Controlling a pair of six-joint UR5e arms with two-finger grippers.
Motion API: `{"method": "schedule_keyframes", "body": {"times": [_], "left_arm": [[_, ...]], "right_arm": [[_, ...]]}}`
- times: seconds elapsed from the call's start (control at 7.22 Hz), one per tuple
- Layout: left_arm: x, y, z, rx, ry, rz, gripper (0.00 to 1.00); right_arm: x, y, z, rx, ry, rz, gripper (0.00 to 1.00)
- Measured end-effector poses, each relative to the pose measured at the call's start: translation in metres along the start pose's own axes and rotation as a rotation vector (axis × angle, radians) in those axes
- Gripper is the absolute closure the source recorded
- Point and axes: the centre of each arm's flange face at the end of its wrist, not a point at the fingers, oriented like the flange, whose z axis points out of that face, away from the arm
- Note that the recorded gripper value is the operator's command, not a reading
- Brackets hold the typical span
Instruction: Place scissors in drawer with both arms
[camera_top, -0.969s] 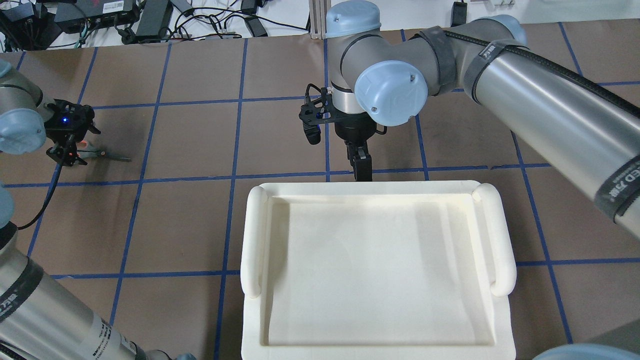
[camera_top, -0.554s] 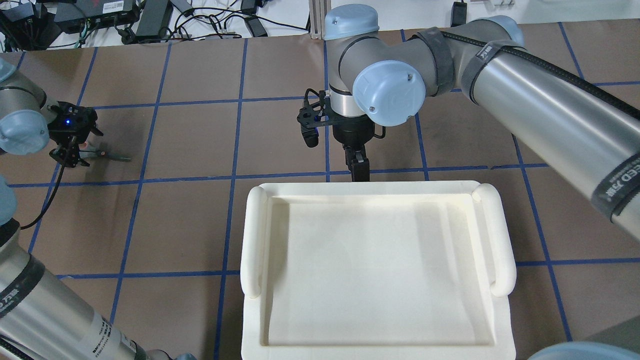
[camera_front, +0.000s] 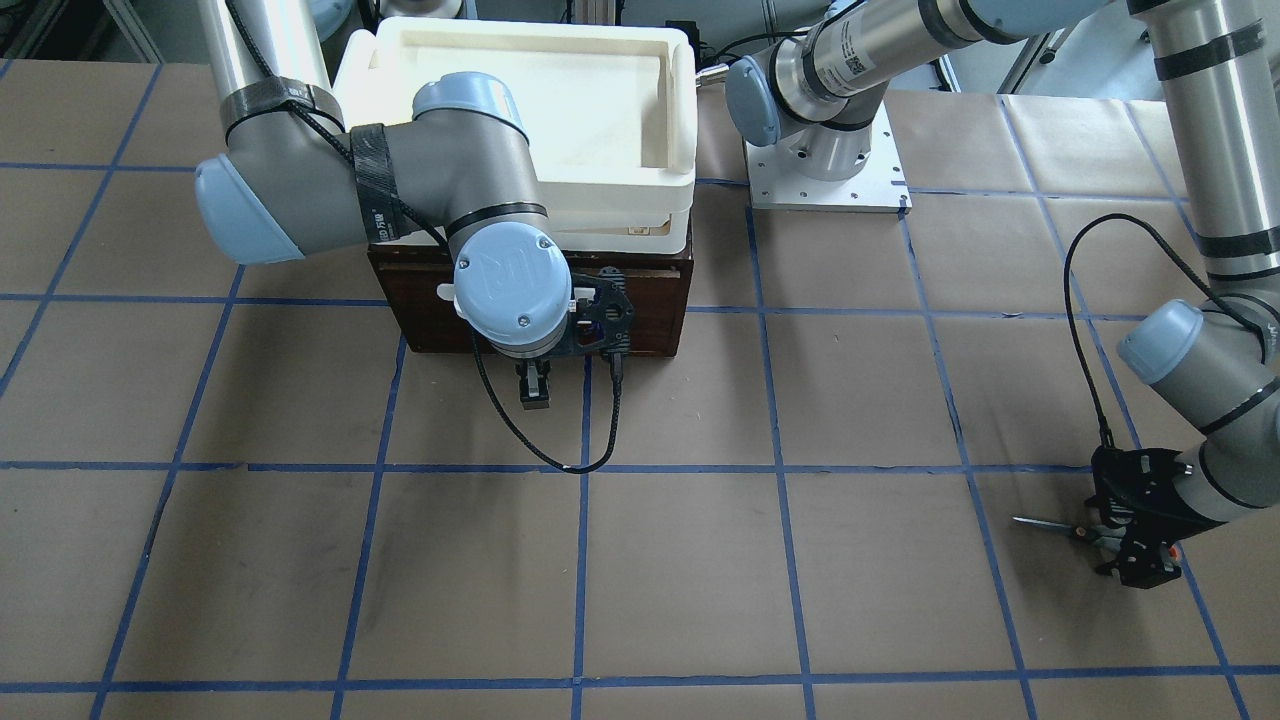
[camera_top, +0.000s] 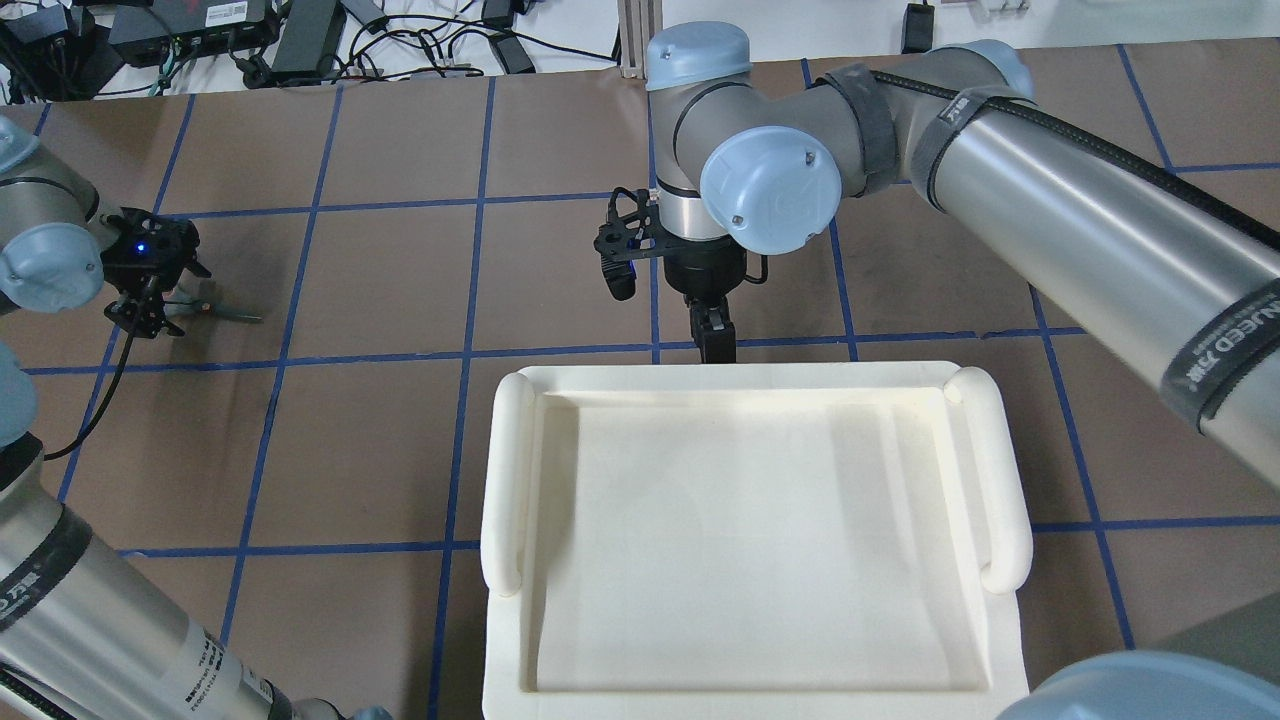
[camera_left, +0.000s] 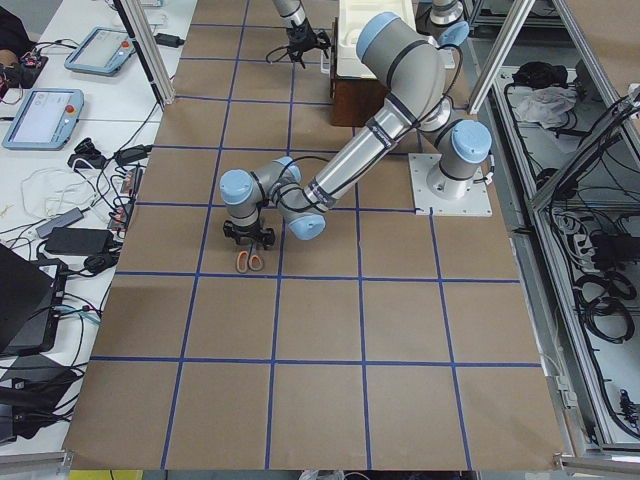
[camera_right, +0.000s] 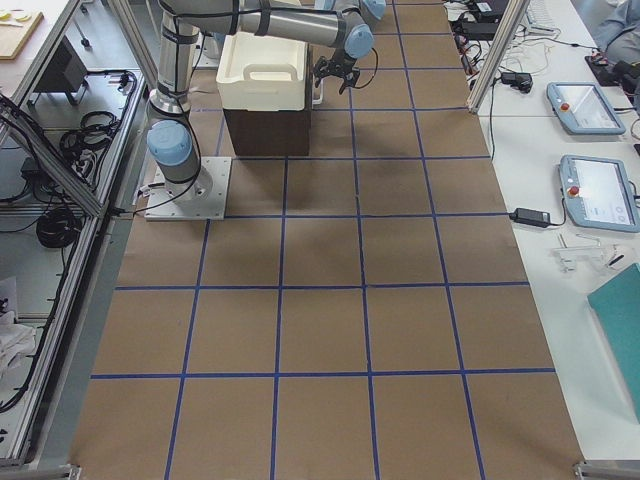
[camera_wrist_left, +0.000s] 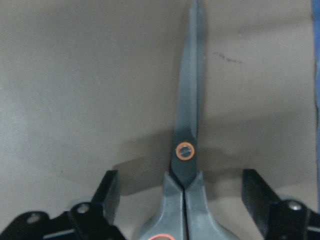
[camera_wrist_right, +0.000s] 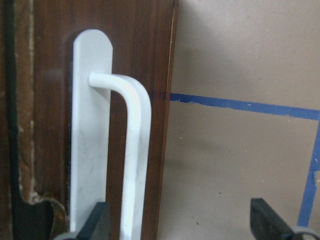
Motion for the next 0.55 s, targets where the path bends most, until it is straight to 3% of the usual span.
{"method": "schedule_keyframes", "body": {"times": [0.14,0.55], "left_arm": [[-0.0010,0.0011,-0.0016,-0.004,-0.002,0.012,1.00],[-0.0017,0.0015,-0.0048,-0.006,-0.007,0.033,1.00]], "right_arm": [[0.0010,-0.0001,-0.0007,-0.002,0.001,-0.001,0.00],[0.0071,-0.0012,-0.0031,-0.004,0.009,-0.006,0.00]]}}
